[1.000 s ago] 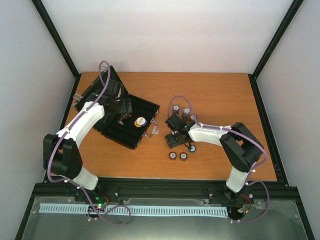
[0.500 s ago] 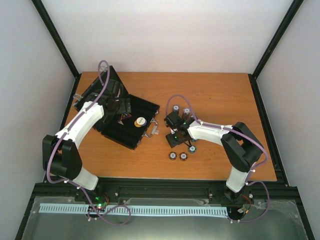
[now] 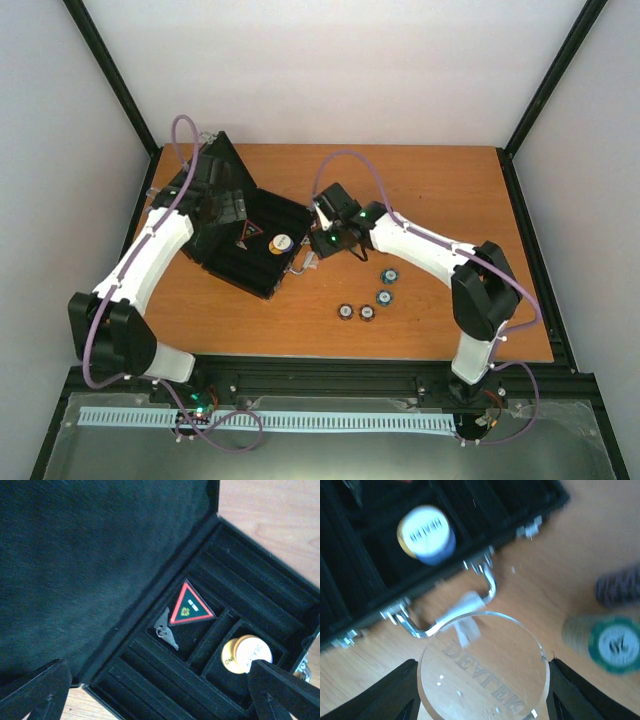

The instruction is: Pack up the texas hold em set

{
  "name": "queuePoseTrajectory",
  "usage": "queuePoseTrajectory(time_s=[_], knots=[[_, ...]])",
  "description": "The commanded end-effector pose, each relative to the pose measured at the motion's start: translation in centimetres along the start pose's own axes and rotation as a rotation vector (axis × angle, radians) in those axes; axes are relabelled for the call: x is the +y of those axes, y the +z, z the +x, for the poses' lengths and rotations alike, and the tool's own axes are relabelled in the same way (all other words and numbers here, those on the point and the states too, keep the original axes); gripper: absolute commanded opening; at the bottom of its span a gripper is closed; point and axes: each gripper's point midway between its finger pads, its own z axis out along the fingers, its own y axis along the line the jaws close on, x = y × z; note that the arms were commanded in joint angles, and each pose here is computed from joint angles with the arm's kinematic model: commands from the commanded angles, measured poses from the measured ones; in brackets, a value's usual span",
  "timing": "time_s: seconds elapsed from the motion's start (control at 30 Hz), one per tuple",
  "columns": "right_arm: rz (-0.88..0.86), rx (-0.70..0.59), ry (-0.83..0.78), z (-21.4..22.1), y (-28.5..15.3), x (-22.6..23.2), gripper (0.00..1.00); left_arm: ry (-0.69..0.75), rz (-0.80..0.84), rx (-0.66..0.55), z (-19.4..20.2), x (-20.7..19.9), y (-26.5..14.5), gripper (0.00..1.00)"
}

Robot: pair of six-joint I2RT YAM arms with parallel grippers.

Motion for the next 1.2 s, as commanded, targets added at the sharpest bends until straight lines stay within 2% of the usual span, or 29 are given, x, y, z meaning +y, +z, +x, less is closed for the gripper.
queuePoseTrajectory(time_s=[0.0,0.3,0.67,0.8,1.17], knots=[[-0.074,-0.052,-0.027,-3.8,-0.2,2.1,0.59,-0.083,-0.017,-0.144,-3.6,1.5,-4.7,1.00],[-0.161,-0.119,-0.067,-11.1,1.9,4.9,0.59,-0.131,-0.056,-0.247,-5.0,3.2,-8.4,1.00],[-0.336,-0.184,-0.085,-16.8,6.7,9.0,0.59,-0.164,-0.045,-0.262,-3.7,4.1,-10.1,1.00],[-0.435,-0.184,-0.099,-16.9,8.0,10.8,0.59,-0.171,-0.047,-0.264,-3.1,4.6,-10.7,1.00],[-0.542,-0.143,-0.120,-15.2,11.0,13.7,0.59,-0.164,-0.033,-0.232,-2.7,4.0,-9.6,1.00]])
